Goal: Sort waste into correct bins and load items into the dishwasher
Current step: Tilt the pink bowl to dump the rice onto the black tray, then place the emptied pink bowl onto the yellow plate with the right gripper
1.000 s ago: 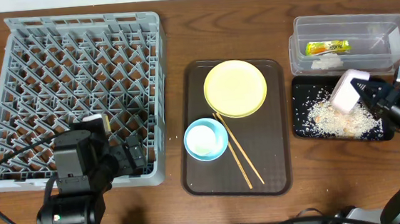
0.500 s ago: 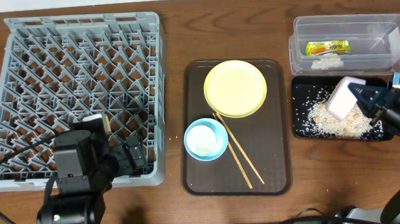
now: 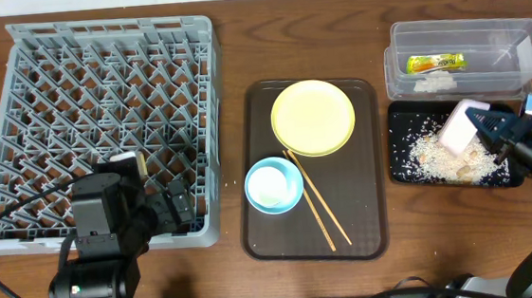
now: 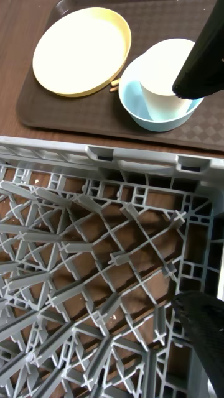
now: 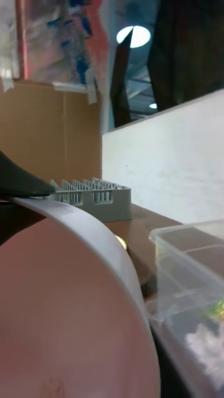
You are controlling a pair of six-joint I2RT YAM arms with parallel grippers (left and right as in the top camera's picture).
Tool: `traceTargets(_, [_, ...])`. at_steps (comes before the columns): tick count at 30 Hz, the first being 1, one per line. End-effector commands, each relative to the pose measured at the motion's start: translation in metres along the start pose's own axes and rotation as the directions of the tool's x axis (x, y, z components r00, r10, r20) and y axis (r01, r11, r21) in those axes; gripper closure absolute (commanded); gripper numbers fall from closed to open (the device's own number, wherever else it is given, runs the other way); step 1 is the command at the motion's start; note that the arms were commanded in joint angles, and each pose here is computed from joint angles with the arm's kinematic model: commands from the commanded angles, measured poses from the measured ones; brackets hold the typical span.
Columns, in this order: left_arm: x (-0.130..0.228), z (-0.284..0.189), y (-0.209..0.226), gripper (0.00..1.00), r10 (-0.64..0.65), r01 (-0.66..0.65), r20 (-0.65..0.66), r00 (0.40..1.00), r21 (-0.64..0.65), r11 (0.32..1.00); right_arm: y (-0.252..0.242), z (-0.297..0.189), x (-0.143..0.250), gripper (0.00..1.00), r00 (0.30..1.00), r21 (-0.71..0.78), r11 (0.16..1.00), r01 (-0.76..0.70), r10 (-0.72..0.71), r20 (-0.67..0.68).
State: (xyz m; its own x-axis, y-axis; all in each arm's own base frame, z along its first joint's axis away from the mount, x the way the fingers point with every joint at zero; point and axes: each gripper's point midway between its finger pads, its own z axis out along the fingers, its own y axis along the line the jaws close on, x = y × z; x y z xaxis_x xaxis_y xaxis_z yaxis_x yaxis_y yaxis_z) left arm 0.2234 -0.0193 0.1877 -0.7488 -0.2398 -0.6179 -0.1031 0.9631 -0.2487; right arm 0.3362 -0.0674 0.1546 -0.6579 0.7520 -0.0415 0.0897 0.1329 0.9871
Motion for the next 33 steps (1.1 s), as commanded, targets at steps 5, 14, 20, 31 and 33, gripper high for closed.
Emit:
traceTargets(5, [-0.005,-0.004,-0.002,0.00,-0.012,0.012,0.013,1.000,0.006,1.000,0.019,-0.002,0.005,0.99,0.995,-0.083,0.993,0.087,-0.092,-0.047])
traceTargets(14, [-0.005,-0.004,-0.002,0.00,-0.012,0.012,0.013,1.000,0.005,1.000,0.028,0.000,0.008,0.99,0.982,-0.118,0.978,0.170,-0.178,-0.065])
traceTargets(20, [-0.005,-0.004,-0.002,0.00,-0.012,0.012,0.013,1.000,0.005,1.000,0.041,0.000,0.016,0.99,0.955,-0.188,0.948,0.256,-0.278,-0.102])
traceTargets(31, [-0.005,-0.004,-0.002,0.00,-0.012,0.012,0.013,1.000,0.005,1.000,0.030,0.006,0.011,0.99,0.986,-0.119,0.984,0.135,-0.146,-0.087])
traceTargets(33, [-0.005,-0.004,-0.002,0.00,-0.012,0.012,0.013,1.000,0.005,1.000,0.031,0.010,0.015,0.99,0.983,-0.121,0.983,0.136,-0.149,-0.103])
